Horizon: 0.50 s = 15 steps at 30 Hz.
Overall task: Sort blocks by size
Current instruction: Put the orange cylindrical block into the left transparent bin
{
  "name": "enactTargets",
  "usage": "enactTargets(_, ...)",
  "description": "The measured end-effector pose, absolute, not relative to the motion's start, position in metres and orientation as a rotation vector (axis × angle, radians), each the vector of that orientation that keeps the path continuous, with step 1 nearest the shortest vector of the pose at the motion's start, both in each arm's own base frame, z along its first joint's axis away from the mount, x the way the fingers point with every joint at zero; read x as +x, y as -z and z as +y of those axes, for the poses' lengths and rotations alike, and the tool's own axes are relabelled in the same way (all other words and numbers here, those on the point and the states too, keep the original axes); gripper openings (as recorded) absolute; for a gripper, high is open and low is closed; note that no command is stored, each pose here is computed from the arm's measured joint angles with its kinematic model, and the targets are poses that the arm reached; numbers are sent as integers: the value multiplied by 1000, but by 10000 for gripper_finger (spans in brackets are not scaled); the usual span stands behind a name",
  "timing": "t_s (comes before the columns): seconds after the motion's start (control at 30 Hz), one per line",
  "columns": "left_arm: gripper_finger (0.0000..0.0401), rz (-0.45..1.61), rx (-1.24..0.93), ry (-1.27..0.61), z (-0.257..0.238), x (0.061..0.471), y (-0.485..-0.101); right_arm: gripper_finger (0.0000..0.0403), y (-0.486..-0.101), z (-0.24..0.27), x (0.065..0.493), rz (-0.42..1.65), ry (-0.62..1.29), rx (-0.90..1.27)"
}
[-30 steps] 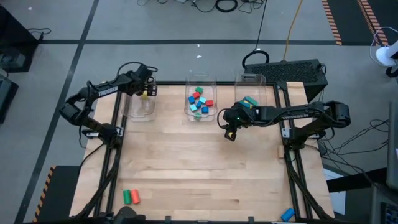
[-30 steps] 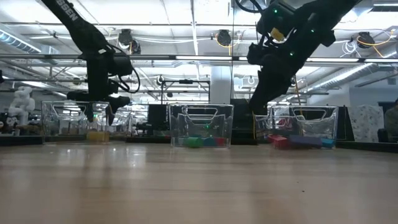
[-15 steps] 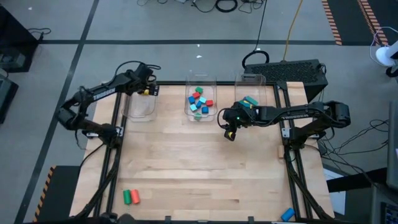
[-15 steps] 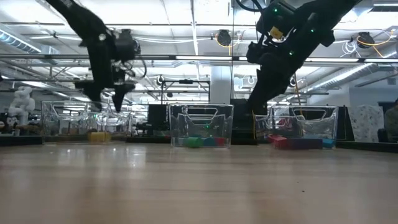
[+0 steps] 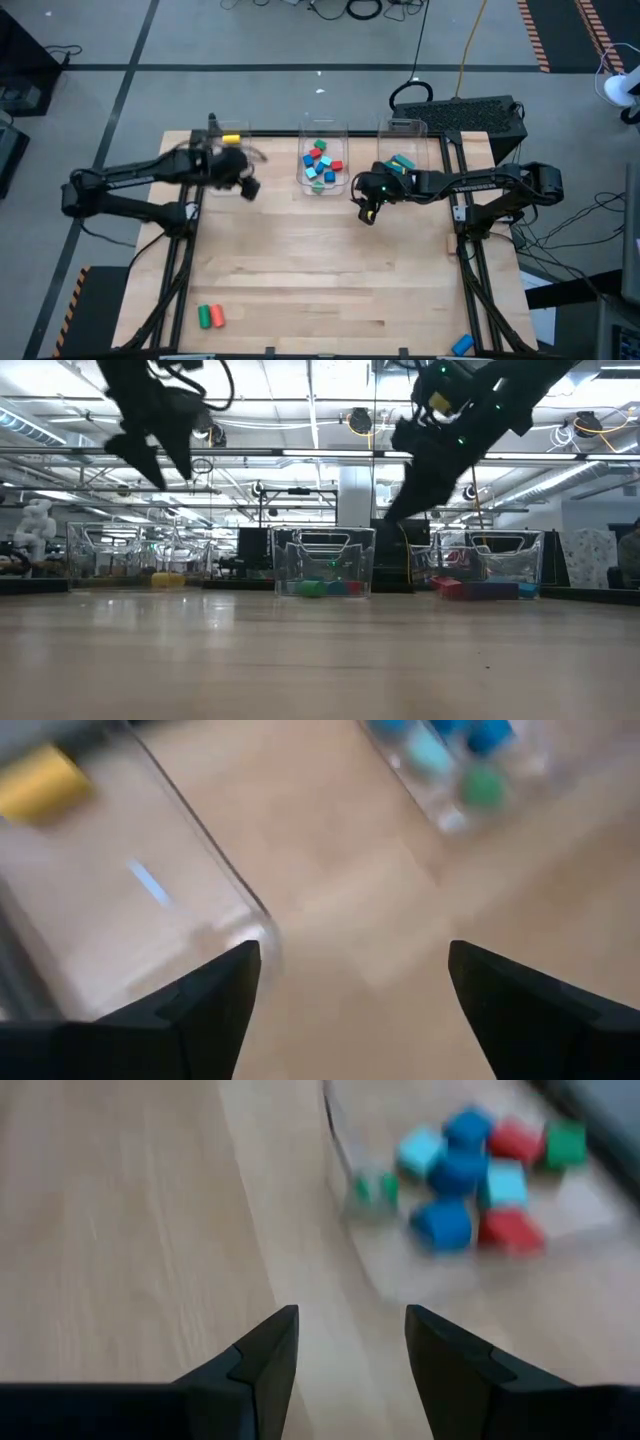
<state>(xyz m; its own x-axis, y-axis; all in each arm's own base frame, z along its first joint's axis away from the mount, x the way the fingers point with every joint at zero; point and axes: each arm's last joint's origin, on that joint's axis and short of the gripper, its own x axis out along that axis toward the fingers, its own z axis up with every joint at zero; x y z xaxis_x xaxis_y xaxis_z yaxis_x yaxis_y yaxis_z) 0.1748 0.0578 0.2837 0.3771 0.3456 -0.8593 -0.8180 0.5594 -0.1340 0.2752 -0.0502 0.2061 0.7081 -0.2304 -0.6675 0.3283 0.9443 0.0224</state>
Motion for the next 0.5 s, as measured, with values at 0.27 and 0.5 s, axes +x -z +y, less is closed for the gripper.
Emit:
enactTargets(0.27,324,1017,-761,-647,-23,182,-275,169,-241,-53,295,428,279,60)
enactTargets(0.5,324,1125,-856,-618,-81,180,-261,169,-255,-58,299,380,281,-1)
